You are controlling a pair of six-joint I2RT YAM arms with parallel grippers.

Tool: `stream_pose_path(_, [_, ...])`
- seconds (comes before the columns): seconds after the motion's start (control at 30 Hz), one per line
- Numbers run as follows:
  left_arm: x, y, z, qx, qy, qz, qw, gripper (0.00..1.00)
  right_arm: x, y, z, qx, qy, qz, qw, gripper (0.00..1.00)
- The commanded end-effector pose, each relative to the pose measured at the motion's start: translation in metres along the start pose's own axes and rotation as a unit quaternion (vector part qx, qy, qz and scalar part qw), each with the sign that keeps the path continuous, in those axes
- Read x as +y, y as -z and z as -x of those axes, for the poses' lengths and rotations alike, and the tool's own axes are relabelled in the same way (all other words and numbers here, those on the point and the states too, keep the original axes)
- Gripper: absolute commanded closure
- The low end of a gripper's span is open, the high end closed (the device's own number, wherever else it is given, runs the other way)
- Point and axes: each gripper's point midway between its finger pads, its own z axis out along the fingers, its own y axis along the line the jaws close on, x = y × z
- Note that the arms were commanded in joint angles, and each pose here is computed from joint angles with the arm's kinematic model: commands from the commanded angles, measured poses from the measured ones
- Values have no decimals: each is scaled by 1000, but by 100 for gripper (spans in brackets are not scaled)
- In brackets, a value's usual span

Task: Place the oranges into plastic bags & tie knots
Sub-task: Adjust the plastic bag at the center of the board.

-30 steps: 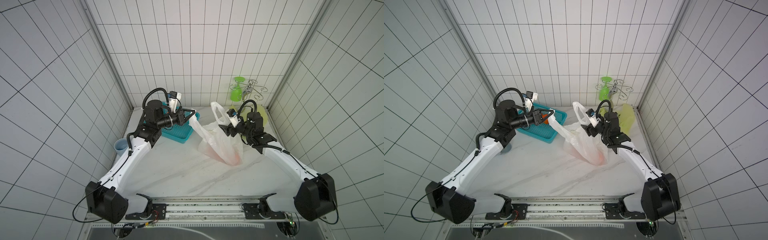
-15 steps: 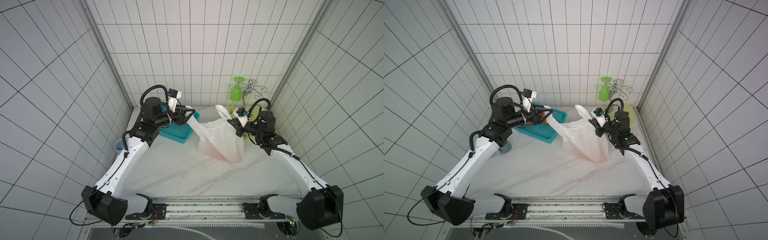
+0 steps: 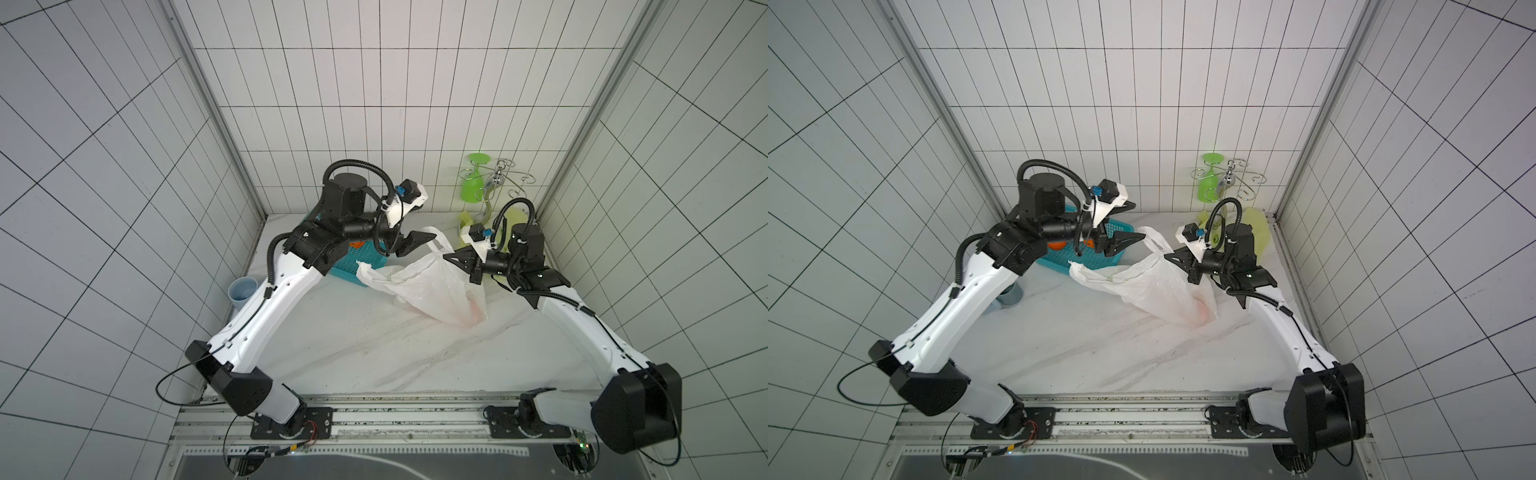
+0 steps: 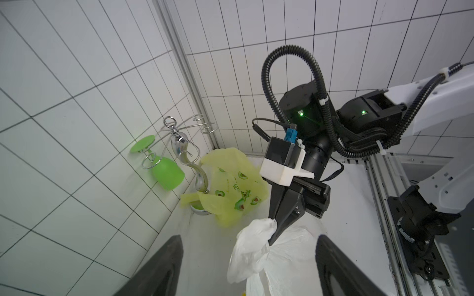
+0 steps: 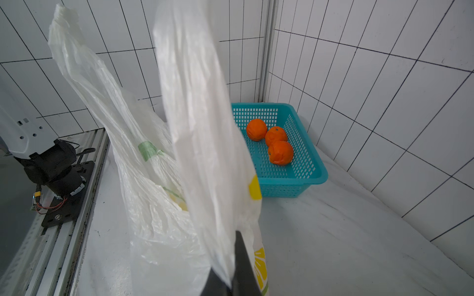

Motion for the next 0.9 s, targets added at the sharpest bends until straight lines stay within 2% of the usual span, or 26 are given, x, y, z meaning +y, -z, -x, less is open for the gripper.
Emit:
stream_pose_path(0.0, [-4,-24,-27,52,-2,-21,998,30,11,-1,-14,5,-10,23,1000,100])
stream_pose_path(0.07, [-3,-35,-31,58,18,-28,998,43,10,0,-15,6,-10,21,1000,100])
stream_pose_path(0.13, [-5,-41,-32,58,46,-41,996,67,8,0,-15,9,-10,11,1000,100])
stream_pose_path(0.17, [-5,-42,-30,55,62,-45,996,82,3,1,-14,11,-12,-6,1000,97])
stream_pose_path(0.2, [-6,-42,-27,50,80,-46,994,91,-3,1,-13,14,-13,-28,999,90])
stream_pose_path(0.3, [-11,-38,-13,15,144,-55,988,99,-14,4,-1,10,13,-118,993,59])
stream_pose_path(0.4, [-18,-35,-3,-18,198,-69,978,100,-12,7,19,-14,56,-182,982,44])
stream_pose_path(0.47, [-20,-33,-1,-27,219,-72,973,100,-21,3,22,-3,56,-208,976,26])
stream_pose_path(0.5, [-21,-33,0,-29,228,-75,970,100,-28,2,21,2,58,-229,972,22])
stream_pose_path(0.63, [-25,-33,0,-33,258,-86,962,100,-36,-7,17,8,75,-249,966,25])
stream_pose_path(0.67, [-24,-33,-1,-34,263,-87,960,100,-37,-9,16,8,76,-249,965,29])
stream_pose_path(0.8, [-21,-34,-5,-30,276,-81,957,100,-34,-13,7,11,88,-241,966,59])
stream_pose_path(0.87, [-14,-32,-6,-32,282,-70,956,100,-29,-14,-3,21,98,-232,968,66])
